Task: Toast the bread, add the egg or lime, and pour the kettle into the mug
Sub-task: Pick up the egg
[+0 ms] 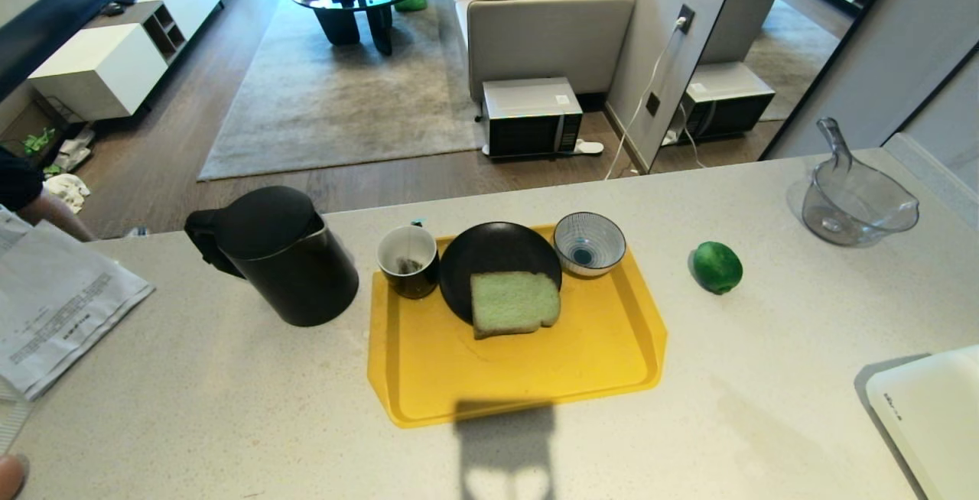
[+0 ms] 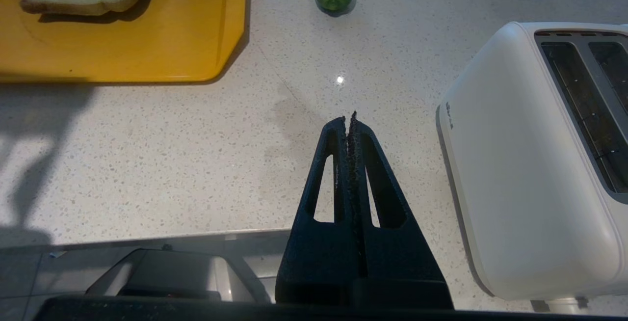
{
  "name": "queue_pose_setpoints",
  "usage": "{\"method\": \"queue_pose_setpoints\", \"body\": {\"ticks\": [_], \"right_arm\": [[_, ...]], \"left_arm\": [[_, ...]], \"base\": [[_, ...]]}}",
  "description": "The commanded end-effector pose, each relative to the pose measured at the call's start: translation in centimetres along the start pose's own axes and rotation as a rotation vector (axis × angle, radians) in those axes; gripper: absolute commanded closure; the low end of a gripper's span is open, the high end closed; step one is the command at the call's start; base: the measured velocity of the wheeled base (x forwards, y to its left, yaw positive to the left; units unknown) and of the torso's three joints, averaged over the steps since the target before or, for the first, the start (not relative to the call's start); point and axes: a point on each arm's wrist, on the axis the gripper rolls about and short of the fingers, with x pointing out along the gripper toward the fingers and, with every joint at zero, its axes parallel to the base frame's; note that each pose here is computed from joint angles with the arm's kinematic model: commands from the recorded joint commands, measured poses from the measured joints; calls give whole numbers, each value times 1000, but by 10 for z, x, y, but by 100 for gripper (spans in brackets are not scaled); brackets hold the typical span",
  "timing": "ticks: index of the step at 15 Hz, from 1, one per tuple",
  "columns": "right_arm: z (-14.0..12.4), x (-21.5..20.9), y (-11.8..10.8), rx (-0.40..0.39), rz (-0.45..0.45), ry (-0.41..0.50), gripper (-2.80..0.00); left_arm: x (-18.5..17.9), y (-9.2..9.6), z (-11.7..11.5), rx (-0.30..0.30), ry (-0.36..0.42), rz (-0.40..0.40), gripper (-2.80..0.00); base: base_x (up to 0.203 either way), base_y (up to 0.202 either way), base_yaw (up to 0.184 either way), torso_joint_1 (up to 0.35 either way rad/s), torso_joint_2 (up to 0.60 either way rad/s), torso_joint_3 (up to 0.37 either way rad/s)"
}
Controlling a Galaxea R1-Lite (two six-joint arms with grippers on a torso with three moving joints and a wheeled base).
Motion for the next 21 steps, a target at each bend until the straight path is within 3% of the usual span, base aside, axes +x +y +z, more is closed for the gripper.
{"method": "queue_pose_setpoints", "body": {"ticks": [1,5,10,21], "right_arm": [[0,0,0,2,-1,1,0],[0,0,0,2,-2,2,0],[0,0,0,2,-3,3,0],[0,0,0,4,-5,1,0]], "left_arm": [[1,0,-5,-1,14,1,0],[1,0,-5,1,15,1,0],[1,0,-5,1,15,1,0],[1,0,-5,4,15,1,0]], "base": [[0,0,0,0,0,0],[-17,0,0,4,1,1],[-148,0,-1,-1,-3,0],[0,0,0,0,0,0]]}}
